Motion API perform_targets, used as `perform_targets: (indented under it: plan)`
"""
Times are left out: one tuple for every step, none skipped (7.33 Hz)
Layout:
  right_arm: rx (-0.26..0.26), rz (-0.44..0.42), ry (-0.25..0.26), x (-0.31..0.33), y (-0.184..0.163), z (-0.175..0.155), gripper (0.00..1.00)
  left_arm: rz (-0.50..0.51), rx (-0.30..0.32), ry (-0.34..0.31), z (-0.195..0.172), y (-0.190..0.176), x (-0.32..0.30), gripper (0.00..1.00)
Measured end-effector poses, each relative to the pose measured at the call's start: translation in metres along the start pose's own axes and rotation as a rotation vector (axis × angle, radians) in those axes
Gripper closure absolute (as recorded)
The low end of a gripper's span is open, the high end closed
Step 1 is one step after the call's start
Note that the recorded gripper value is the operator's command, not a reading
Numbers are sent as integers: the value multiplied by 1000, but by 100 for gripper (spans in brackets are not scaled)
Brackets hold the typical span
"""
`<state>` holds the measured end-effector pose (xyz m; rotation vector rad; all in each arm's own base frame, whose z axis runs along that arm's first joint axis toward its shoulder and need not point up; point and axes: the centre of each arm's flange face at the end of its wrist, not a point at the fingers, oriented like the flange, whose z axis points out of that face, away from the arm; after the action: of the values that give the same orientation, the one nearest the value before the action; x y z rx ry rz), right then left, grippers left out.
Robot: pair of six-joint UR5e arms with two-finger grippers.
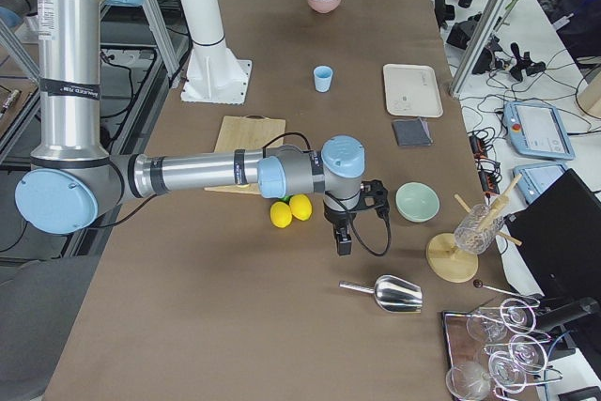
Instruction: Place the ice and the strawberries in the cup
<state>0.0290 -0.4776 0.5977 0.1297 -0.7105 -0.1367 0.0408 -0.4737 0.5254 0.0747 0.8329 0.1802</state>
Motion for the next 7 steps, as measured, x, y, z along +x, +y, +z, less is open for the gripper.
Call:
perform_targets:
  plan:
    - [1,-1,0,0,0,0,0,8,-12,1,6,-1,2,3]
    - [2,-2,0,0,0,0,0,12,-16,3,8,-3,3,3]
    - [2,-3,1,0,-1,-1,0,23,-9,5,8,-4,4,2]
    - [2,-6,1,-1,-1,0,0,37,12,7,5,-4,3,2]
    - [2,-9,4,-2,-2,0,0,37,35,5,0,-3,-3,2]
    - [2,-12,9,-3,-3,0,0,22,43,-2,-1,-4,-13,2]
    - [3,-13,14,-3,-4,0,0,11,43,-8,1,-3,-22,2]
